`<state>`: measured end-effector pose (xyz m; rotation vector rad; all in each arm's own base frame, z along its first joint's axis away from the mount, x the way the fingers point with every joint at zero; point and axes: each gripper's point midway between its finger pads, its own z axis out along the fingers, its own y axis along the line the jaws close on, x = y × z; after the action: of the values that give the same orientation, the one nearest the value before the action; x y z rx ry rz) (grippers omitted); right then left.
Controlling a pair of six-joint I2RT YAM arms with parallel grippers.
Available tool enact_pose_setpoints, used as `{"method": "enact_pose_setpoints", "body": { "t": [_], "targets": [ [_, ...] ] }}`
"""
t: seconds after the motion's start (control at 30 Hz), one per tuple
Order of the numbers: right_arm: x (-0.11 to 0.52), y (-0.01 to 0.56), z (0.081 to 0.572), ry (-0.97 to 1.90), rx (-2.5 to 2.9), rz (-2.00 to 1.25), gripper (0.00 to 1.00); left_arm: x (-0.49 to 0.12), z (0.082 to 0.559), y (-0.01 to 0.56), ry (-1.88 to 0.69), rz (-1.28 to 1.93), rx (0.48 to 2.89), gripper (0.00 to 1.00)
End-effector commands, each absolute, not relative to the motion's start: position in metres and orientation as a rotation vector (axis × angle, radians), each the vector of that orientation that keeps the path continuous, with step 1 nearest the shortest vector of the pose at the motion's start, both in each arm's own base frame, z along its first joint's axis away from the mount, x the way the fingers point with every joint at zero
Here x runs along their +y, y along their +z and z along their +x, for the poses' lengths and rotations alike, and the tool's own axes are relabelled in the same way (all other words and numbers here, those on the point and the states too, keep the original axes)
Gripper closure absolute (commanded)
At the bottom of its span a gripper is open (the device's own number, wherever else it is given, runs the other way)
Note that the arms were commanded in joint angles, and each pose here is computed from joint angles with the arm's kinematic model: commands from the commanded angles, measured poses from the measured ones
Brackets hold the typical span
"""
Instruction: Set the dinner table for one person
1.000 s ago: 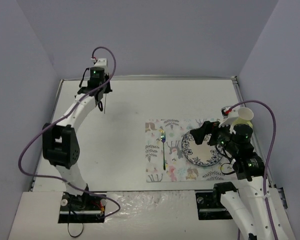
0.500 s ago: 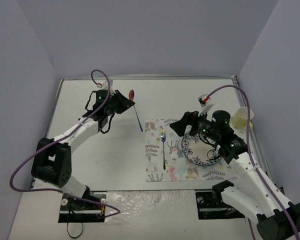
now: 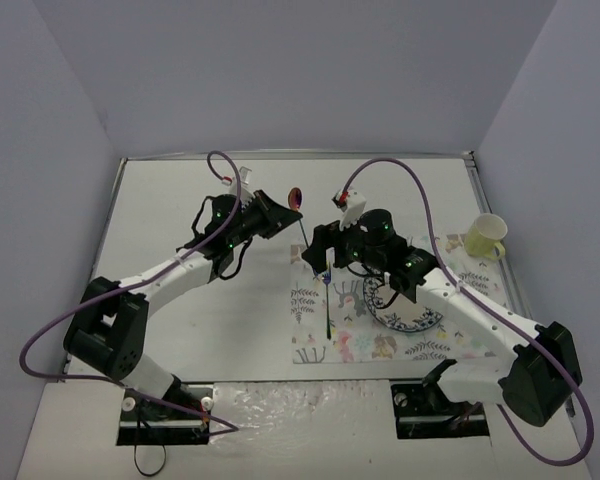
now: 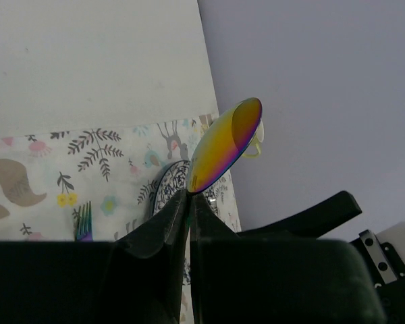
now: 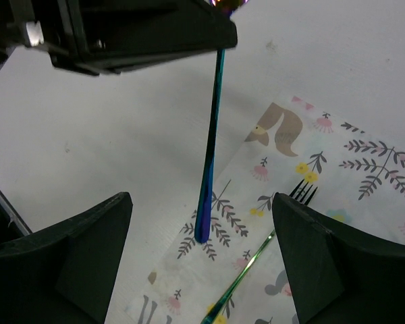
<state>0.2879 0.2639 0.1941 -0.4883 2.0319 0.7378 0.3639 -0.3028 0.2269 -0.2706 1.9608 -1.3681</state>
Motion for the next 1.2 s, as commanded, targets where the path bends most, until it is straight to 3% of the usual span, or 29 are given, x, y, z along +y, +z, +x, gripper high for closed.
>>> {"method": "enact_pose_setpoints", "body": {
  "t": [0.0,1.17],
  "targets": [
    [0.277,0.235,0.317,0.687,1.879,-0.482,0.27,-0.315,0.353,0.288,-1.491,-0.174,1.77,1.0],
    [0.288,0.227,0.338,0.581,1.911,-0.472,0.88,-0.337,0.339,0.27,-1.49,-0.107,1.832,1.0]
  ]
}}
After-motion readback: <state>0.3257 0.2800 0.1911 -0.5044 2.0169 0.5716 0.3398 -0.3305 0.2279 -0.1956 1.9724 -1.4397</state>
